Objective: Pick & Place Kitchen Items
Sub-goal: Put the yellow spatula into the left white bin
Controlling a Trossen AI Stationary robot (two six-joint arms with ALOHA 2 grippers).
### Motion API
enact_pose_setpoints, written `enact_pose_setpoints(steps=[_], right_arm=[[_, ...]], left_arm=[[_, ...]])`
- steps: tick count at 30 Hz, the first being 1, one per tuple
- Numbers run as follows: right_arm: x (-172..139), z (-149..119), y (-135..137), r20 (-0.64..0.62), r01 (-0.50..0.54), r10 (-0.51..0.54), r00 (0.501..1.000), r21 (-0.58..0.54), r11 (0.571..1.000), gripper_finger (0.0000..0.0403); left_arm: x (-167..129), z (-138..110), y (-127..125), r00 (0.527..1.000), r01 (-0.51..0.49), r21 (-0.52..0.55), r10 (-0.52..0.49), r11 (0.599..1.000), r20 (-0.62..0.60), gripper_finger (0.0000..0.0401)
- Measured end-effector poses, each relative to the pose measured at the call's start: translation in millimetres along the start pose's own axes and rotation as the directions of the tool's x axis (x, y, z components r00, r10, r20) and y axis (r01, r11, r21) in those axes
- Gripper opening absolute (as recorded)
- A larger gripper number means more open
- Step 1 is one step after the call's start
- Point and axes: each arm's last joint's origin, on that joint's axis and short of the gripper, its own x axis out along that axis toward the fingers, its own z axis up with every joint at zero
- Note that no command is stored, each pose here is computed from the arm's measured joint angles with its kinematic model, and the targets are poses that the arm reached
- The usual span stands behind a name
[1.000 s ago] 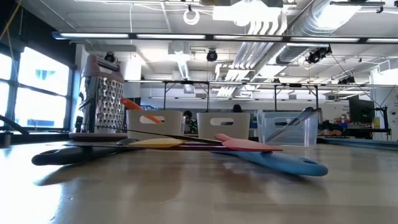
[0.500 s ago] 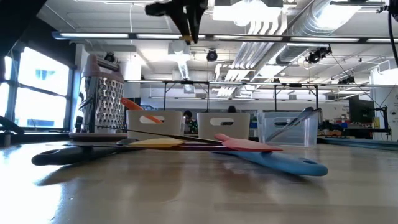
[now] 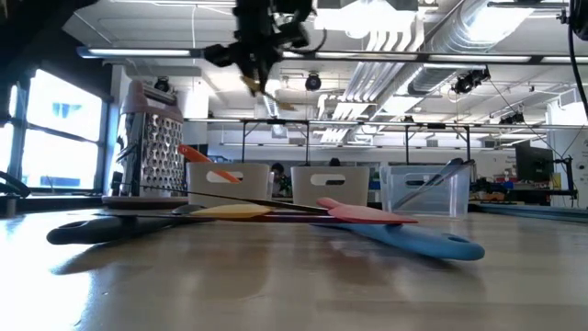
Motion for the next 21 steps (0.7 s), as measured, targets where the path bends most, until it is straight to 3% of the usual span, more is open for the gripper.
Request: enact_pose_setpoints(steps=[5, 10, 16, 21], right_arm=[[0, -1, -2, 0.006, 0.022, -0.022, 1.000, -0.007, 1.000, 0.0094], [-1, 2, -6, 0.101, 0.073, -0.072, 0.992, -0.008, 0.997, 0.0094], [-3, 6, -11, 0.250, 0.150, -0.138, 0.958, -0.030, 0.988, 0.0094], [-3, 9, -13, 0.286, 0.196, -0.175, 0.942, -0.047, 0.979, 0.0094]], left_arm=[[16, -29, 37, 0.985, -0.101, -0.100, 0.085, 0.990, -0.147, 0.0044], [28, -53, 60, 0.949, -0.119, -0.156, 0.066, 0.981, -0.310, 0.0044], [36, -52, 66, 0.934, -0.124, -0.157, 0.062, 0.980, -0.352, 0.0044], [38, -41, 73, 0.921, -0.084, -0.165, 0.013, 0.983, -0.388, 0.0044]])
